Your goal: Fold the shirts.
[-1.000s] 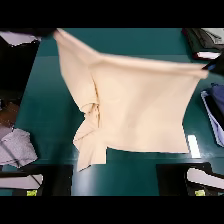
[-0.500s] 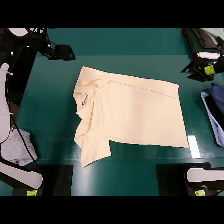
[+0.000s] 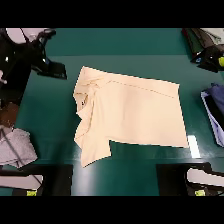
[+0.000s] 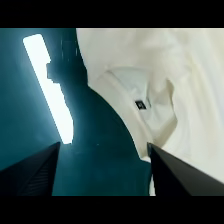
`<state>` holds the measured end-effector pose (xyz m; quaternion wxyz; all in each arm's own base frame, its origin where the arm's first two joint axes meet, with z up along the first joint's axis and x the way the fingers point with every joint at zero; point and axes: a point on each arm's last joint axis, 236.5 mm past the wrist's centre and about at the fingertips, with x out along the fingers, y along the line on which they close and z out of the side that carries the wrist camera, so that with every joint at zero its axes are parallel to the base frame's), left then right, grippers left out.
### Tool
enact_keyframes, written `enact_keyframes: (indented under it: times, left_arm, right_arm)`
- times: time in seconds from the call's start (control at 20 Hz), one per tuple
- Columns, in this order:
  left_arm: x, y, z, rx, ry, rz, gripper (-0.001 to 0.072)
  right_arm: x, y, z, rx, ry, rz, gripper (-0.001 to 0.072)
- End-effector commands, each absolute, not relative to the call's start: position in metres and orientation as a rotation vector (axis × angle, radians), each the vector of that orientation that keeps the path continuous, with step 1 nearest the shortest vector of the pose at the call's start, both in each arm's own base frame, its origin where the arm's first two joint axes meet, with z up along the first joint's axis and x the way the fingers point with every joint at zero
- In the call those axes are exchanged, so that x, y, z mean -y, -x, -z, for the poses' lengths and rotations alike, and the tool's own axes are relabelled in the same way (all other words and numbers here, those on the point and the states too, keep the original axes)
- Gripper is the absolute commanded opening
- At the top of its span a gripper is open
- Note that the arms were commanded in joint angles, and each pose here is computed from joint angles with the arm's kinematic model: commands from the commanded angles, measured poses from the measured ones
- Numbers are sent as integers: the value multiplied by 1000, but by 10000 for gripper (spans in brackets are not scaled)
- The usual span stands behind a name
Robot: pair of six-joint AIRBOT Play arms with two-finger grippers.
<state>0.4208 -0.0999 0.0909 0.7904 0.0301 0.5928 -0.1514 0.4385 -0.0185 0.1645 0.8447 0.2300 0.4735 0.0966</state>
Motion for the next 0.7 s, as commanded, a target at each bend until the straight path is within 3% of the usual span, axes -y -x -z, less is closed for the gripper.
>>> enact_keyframes:
  times: [0.0, 0.2, 0.25, 0.3, 0.65]
  left_arm:
    - [129, -362, -65, -1257, -72, 353, 644]
    - [149, -277, 6, -1291, -104, 367, 633]
    - [146, -259, 26, -1322, -141, 366, 474]
    - [147, -246, 41, -1349, -166, 378, 420]
    - [162, -232, 70, -1323, -190, 423, 420]
  right_arm:
    - [15, -430, -182, -968, -460, -213, 502]
    - [11, -422, -182, -993, -458, -227, 502]
    - [10, -420, -181, -1001, -458, -230, 502]
    - [10, -419, -180, -1008, -458, -233, 502]
    - [5, -406, -175, -1067, -456, -254, 502]
